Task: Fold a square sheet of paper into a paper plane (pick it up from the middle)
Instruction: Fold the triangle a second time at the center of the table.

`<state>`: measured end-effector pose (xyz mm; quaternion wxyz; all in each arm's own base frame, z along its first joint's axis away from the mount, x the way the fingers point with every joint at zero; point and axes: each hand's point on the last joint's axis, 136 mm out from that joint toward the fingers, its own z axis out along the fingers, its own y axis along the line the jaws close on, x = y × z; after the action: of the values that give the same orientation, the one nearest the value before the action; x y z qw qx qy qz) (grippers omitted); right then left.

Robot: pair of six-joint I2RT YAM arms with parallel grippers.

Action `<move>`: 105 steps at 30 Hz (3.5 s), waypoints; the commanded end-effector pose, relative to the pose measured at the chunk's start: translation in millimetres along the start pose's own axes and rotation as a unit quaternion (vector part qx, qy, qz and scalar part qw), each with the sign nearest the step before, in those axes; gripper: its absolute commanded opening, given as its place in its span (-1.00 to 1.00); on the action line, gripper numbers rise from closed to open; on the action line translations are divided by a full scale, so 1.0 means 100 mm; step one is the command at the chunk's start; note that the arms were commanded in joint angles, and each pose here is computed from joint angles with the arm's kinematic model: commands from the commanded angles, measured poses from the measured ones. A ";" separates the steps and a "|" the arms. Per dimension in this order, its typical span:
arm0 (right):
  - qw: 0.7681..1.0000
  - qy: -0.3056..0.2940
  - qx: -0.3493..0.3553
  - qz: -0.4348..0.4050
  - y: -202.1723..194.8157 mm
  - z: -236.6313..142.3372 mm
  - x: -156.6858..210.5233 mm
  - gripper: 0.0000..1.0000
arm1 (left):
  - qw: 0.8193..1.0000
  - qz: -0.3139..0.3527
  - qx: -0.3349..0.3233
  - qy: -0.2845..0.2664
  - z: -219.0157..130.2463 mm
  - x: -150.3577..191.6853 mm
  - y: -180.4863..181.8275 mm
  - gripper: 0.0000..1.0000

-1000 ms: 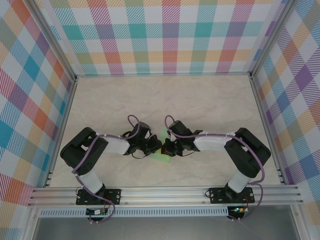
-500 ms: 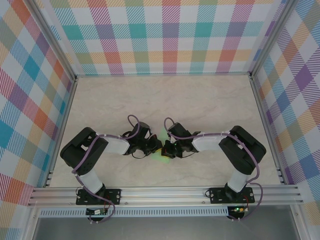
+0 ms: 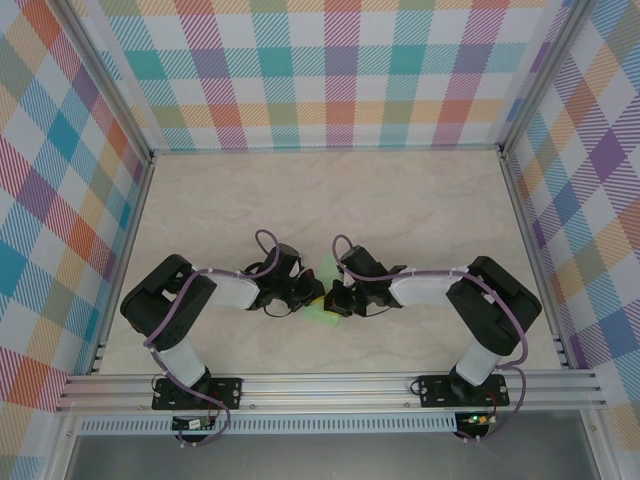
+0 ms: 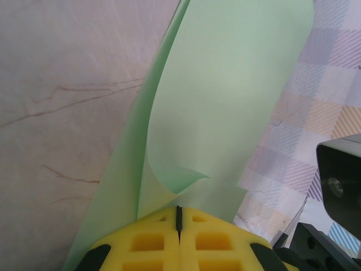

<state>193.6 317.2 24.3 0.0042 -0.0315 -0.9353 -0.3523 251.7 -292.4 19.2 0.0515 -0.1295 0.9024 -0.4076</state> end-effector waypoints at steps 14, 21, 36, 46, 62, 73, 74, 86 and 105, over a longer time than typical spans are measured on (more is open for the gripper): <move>1.000 0.006 -0.015 0.006 -0.15 -0.08 0.20 -0.88 | 0.999 -0.015 -0.042 0.017 0.03 0.10 0.28 -1.00; 1.000 0.009 -0.020 0.010 -0.19 -0.06 0.23 -0.87 | 0.999 -0.016 -0.042 0.020 0.05 0.12 0.29 -1.00; 1.000 0.013 -0.003 0.010 -0.30 -0.13 0.33 -0.86 | 0.999 -0.015 -0.042 0.020 0.05 0.12 0.29 -1.00; 0.999 0.025 -0.019 -0.013 -0.08 -0.04 0.26 -0.85 | 0.999 -0.013 -0.043 0.023 0.06 0.14 0.30 -1.00; 0.999 0.037 0.030 0.025 -0.68 -0.06 0.61 -0.85 | 0.999 -0.015 -0.044 0.021 0.05 0.13 0.30 -1.00; 0.998 0.050 0.023 0.030 -0.76 -0.15 0.75 -0.81 | 0.999 -0.021 -0.045 0.013 0.05 0.13 0.31 -1.00; 0.998 0.050 0.021 0.031 -0.75 -0.16 0.75 -0.81 | 0.999 -0.020 -0.045 0.014 0.05 0.13 0.31 -1.00; 0.999 -0.027 -0.005 -0.018 -0.10 -0.43 0.32 -0.71 | 0.999 -0.012 -0.040 0.019 0.08 0.16 0.25 -1.00; 0.998 0.009 0.038 0.041 -0.54 0.05 0.29 -0.88 | 0.999 -0.006 -0.042 0.019 0.08 0.15 0.24 -1.00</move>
<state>175.2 300.3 12.8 0.0043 -0.0439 -0.9348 -0.3524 244.3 -297.6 18.9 0.0405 -0.1194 0.9024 -0.4122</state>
